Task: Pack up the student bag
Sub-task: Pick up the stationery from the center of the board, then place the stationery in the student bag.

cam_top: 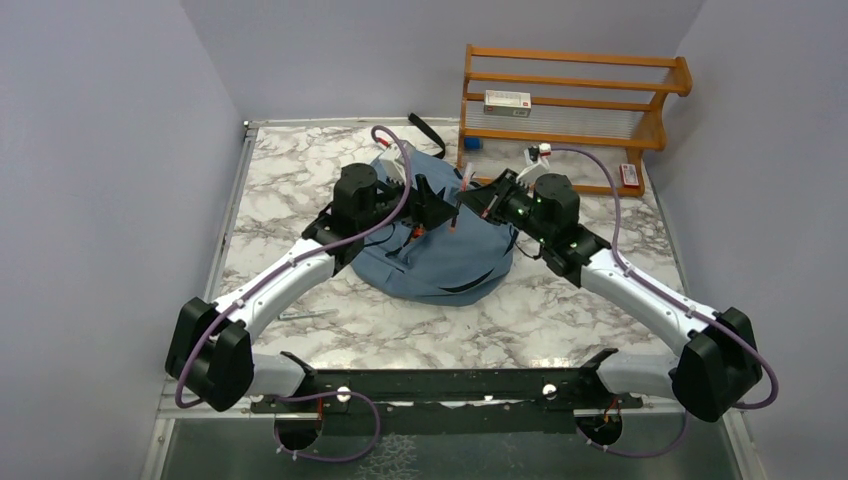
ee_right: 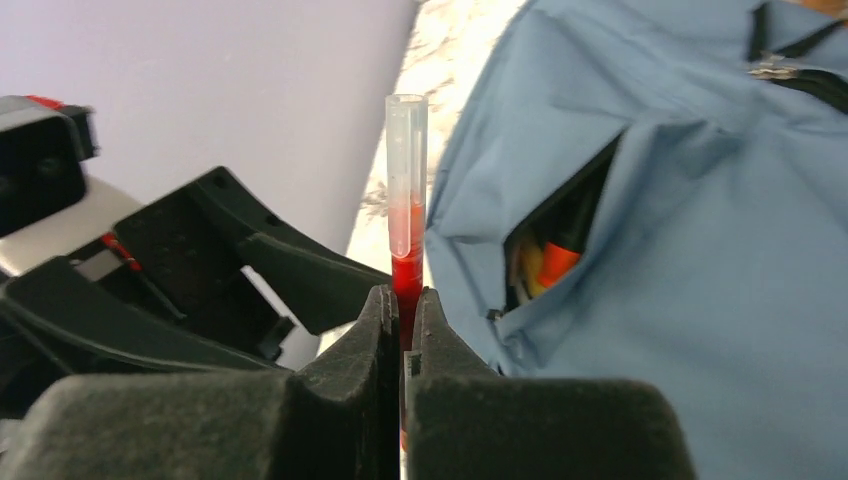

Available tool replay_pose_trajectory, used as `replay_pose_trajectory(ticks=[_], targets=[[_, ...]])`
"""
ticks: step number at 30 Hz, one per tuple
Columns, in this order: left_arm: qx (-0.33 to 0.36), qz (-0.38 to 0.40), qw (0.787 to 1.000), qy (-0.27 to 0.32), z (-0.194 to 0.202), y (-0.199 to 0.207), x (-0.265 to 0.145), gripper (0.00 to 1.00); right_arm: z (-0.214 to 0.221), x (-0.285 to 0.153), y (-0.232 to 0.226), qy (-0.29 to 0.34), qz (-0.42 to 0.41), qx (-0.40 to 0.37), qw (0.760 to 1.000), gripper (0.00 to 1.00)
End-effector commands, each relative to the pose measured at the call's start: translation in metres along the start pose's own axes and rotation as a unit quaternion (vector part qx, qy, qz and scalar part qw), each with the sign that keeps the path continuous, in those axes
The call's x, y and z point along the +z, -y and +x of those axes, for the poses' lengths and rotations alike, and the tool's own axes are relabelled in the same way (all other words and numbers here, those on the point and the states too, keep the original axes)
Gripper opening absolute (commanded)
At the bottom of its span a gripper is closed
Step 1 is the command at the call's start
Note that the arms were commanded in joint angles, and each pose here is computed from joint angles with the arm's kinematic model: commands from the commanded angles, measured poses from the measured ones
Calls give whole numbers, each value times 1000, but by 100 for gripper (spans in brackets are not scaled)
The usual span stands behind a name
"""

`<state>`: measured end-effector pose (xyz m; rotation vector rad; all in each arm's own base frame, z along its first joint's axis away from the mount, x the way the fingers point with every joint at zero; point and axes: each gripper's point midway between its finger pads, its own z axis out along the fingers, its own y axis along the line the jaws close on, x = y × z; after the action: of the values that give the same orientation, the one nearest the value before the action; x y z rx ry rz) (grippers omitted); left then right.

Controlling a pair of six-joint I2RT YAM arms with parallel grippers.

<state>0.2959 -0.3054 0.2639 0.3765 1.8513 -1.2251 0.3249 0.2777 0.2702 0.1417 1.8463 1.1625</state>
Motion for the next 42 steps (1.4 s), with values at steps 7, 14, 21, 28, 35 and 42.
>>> replay_pose_trajectory(ticks=[7, 14, 21, 28, 35, 42], targets=[[106, -208, 970, -62, 8, -90, -1, 63, -8, -24, 41, 29, 114, -17, 993, 1], [186, -291, 932, -110, 11, -122, 0, 67, -2, -31, 48, 26, 124, -16, 992, 1], [233, -334, 902, -140, 16, -136, 5, 68, -1, -32, 50, 26, 125, -14, 992, 1], [252, -346, 888, -165, 31, -140, 13, 63, 4, -30, 50, 16, 121, -11, 992, 1], [251, -360, 884, -164, 33, -142, 9, 32, 12, -24, 35, -12, 86, 4, 996, 1], [260, -375, 875, -162, 29, -146, 4, 6, 32, -11, 29, -64, 52, 6, 997, 2]])
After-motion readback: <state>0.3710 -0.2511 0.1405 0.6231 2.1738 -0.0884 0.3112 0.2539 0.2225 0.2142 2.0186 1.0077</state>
